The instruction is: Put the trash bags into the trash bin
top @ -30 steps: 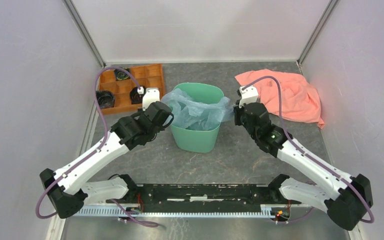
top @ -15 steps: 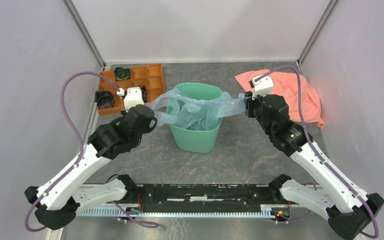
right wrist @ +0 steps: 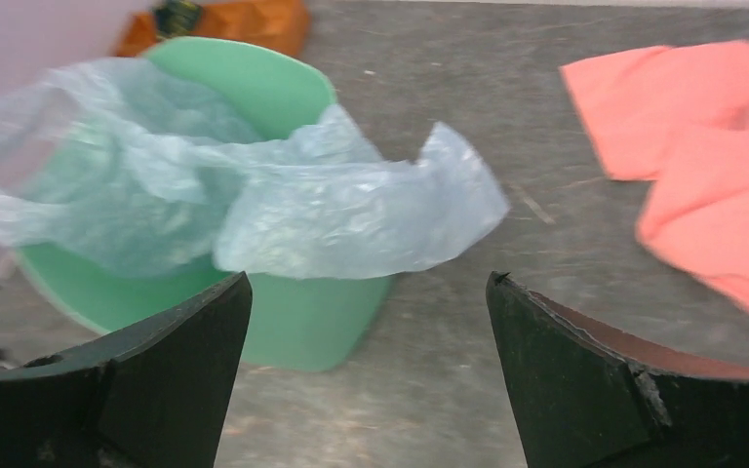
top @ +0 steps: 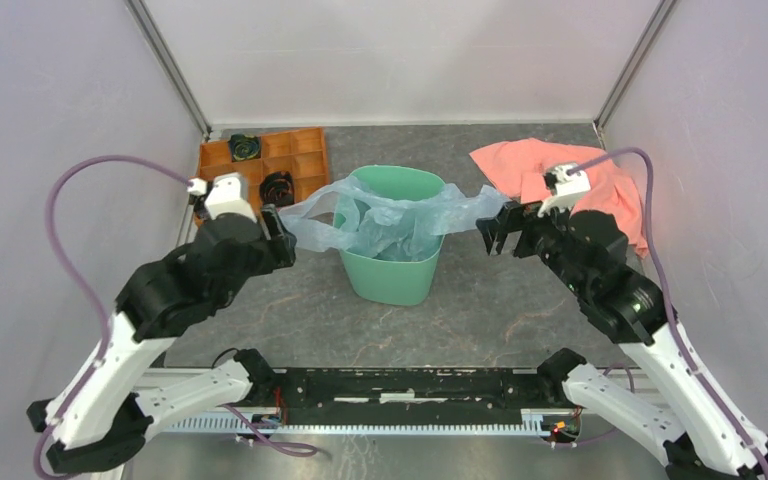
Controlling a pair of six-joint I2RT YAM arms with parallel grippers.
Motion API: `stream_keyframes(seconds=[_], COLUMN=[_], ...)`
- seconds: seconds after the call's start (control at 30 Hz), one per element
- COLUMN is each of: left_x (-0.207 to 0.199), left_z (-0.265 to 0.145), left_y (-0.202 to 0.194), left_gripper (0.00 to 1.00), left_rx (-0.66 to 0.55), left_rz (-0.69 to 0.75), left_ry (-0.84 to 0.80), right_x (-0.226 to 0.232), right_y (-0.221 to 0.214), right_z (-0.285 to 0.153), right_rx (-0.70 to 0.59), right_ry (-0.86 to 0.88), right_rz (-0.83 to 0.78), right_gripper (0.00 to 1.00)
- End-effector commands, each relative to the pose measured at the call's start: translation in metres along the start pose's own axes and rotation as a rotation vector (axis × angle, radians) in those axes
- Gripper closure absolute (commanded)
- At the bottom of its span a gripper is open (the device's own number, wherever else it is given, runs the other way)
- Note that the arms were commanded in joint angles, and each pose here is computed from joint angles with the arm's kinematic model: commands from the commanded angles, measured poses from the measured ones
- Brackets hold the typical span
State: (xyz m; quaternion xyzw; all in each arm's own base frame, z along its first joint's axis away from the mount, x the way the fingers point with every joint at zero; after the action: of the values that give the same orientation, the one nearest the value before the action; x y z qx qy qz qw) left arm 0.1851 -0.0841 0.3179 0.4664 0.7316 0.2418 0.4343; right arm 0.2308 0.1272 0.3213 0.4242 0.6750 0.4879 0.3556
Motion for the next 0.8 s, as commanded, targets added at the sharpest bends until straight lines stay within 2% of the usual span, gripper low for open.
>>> stream_keyframes(seconds=[0.0,0.13,0.23,0.37,0.57,0.63,0.7,0.77], left_x=[-0.024,-0.047,-0.064,-0.068,-0.069,-0.069,-0.069,-0.066], left_z=[-0.032,-0.038,-0.035,-0.022,0.006,0.015,0.022,0.026], left_y=[-0.002,-0.016,-0.024,-0.026,-0.025,-0.025,-0.025,-0.026], left_gripper=[0.22,0.13,0.12,0.12,0.12,0.15,0.21,0.29], left_rx=[0.087,0.167,0.215,0.187,0.137,0.119,0.103,0.089], left_rz=[-0.214,-0.355,-0.45,-0.504,-0.454,-0.439,-0.422,-0.402], left_ry=[-0.198,-0.327,-0.393,-0.385,-0.257,-0.23,-0.208,-0.189], right_x=[0.036,0.042,0.042,0.039,0.026,0.029,0.033,0.036], right_y=[0.009,0.008,0.01,-0.005,-0.018,-0.017,-0.017,-0.019], right_z=[0.001,0.013,0.017,0.026,0.039,0.043,0.047,0.049], right_rx=[-0.097,-0.124,-0.15,-0.155,-0.116,-0.121,-0.12,-0.107], right_ry=[0.158,0.158,0.152,0.119,0.004,0.014,0.033,0.044], right_rz=[0.327,0.509,0.572,0.701,0.741,0.746,0.76,0.765], right_gripper=[0.02,0.02,0.03,0.08,0.15,0.16,0.18,0.25])
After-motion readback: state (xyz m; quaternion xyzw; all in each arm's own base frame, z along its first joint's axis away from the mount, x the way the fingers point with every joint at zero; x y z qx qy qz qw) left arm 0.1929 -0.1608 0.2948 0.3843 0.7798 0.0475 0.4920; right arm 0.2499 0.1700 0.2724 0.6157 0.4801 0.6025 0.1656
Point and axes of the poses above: each gripper's point midway between its finger pads, its own z axis out along the fingers, its own x axis along the line the jaws close on, y = z × x, the point moved 1 cm from there along -z, back along the fingers, and after that the axes turned 15 degrees about -z, right-handed, at the moved point
